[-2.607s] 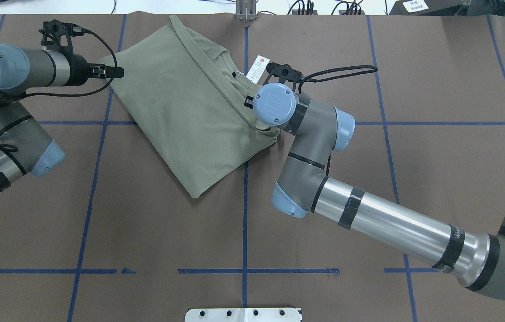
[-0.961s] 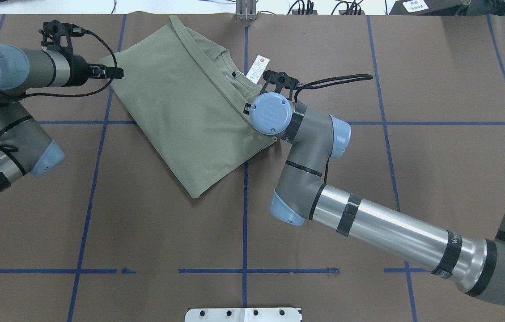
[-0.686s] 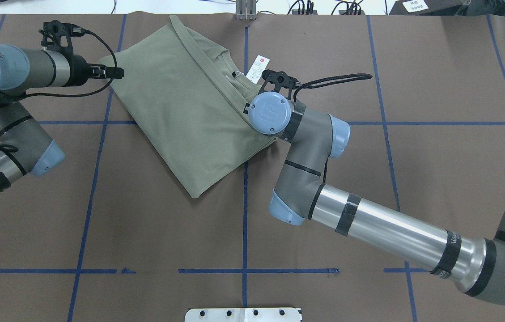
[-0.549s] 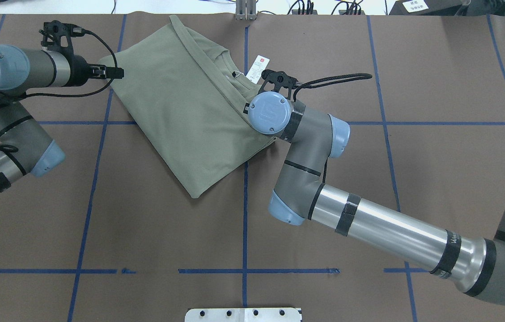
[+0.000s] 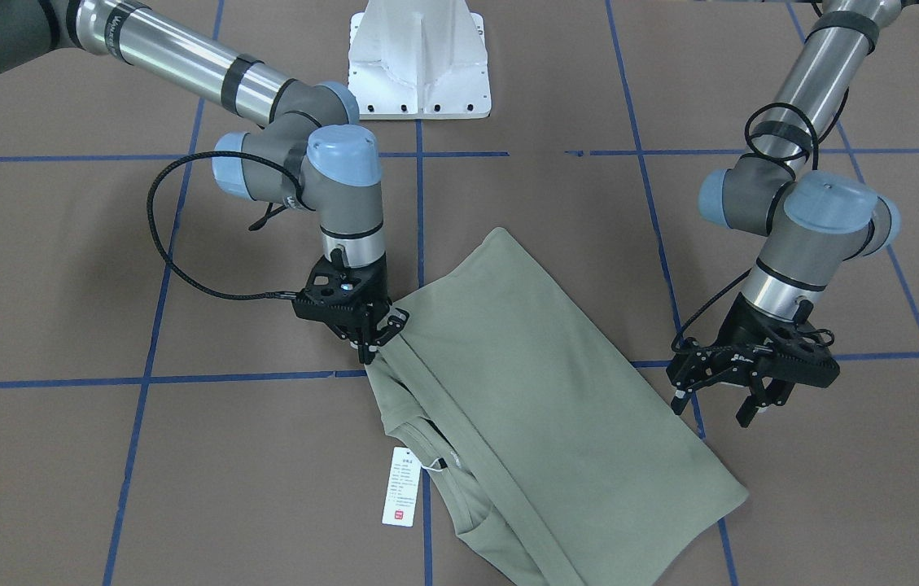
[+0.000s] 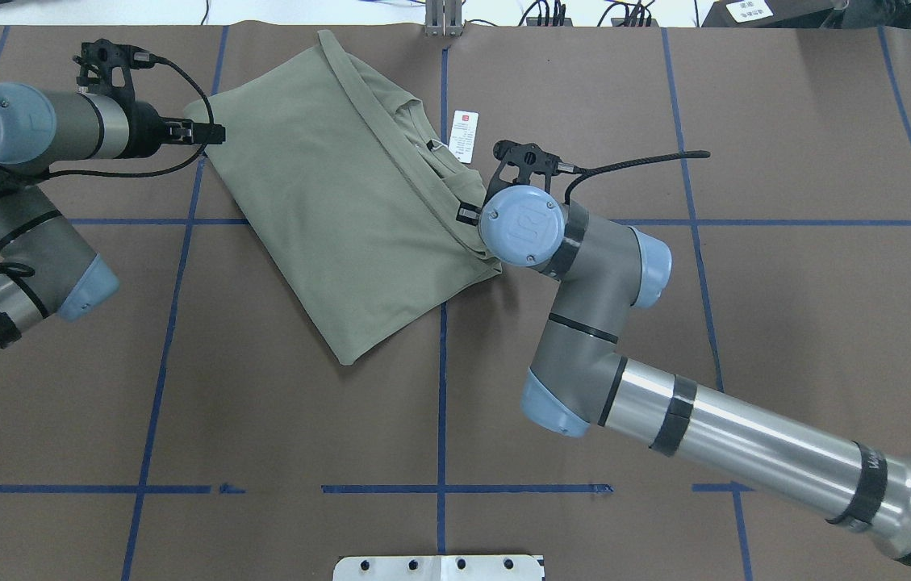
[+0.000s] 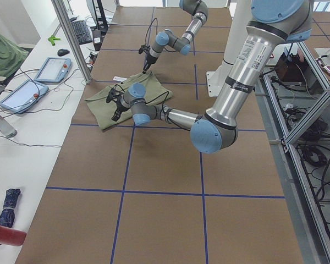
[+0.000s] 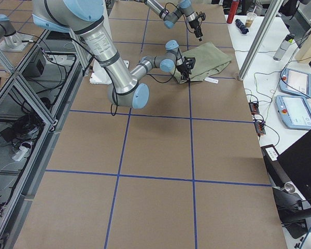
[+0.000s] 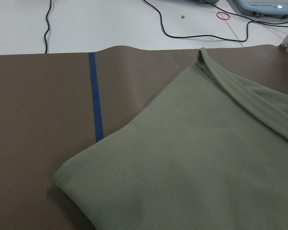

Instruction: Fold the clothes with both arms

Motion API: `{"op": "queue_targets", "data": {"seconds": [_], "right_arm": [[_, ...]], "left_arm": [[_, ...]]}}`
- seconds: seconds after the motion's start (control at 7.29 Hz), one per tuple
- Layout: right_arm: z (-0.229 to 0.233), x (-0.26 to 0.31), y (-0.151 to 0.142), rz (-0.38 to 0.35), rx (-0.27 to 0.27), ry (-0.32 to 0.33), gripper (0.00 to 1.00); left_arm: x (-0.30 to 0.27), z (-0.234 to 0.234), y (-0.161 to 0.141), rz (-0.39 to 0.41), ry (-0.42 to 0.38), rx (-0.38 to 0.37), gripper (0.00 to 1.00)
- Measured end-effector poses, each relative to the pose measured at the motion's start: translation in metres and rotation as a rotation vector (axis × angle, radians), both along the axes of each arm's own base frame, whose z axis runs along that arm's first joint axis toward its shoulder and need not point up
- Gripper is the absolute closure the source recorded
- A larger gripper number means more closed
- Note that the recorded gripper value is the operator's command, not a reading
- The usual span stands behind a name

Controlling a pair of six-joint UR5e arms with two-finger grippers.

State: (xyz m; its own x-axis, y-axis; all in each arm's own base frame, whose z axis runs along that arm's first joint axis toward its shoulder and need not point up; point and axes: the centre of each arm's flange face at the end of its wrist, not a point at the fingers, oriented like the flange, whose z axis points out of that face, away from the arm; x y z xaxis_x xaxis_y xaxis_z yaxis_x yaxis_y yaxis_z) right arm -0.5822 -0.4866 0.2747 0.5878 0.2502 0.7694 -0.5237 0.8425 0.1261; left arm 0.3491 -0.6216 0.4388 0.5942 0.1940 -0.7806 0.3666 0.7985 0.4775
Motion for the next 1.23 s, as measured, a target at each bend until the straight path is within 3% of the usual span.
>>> {"op": "queue_targets", "data": {"seconds": [0.27, 0.55, 0.96, 1.23], "right_arm": [[0.023, 0.022, 0.085, -0.037, 0.05, 0.005, 1.0], [0.022, 0.044, 0.166, -0.072, 0.059, 0.03, 1.0], [0.041, 0.059, 0.245, -0.076, 0.061, 0.043, 1.0], [0.048, 0.062, 0.279, -0.075, 0.068, 0.035, 1.0]], "left_arm": [[0.001, 0.0, 0.0, 0.001, 0.0, 0.0, 0.0], [0.001, -0.001, 0.0, 0.001, 0.001, 0.001, 0.0], [0.001, -0.003, 0.0, 0.001, 0.003, 0.004, 0.0], [0.001, -0.004, 0.0, 0.003, 0.005, 0.006, 0.0]]}}
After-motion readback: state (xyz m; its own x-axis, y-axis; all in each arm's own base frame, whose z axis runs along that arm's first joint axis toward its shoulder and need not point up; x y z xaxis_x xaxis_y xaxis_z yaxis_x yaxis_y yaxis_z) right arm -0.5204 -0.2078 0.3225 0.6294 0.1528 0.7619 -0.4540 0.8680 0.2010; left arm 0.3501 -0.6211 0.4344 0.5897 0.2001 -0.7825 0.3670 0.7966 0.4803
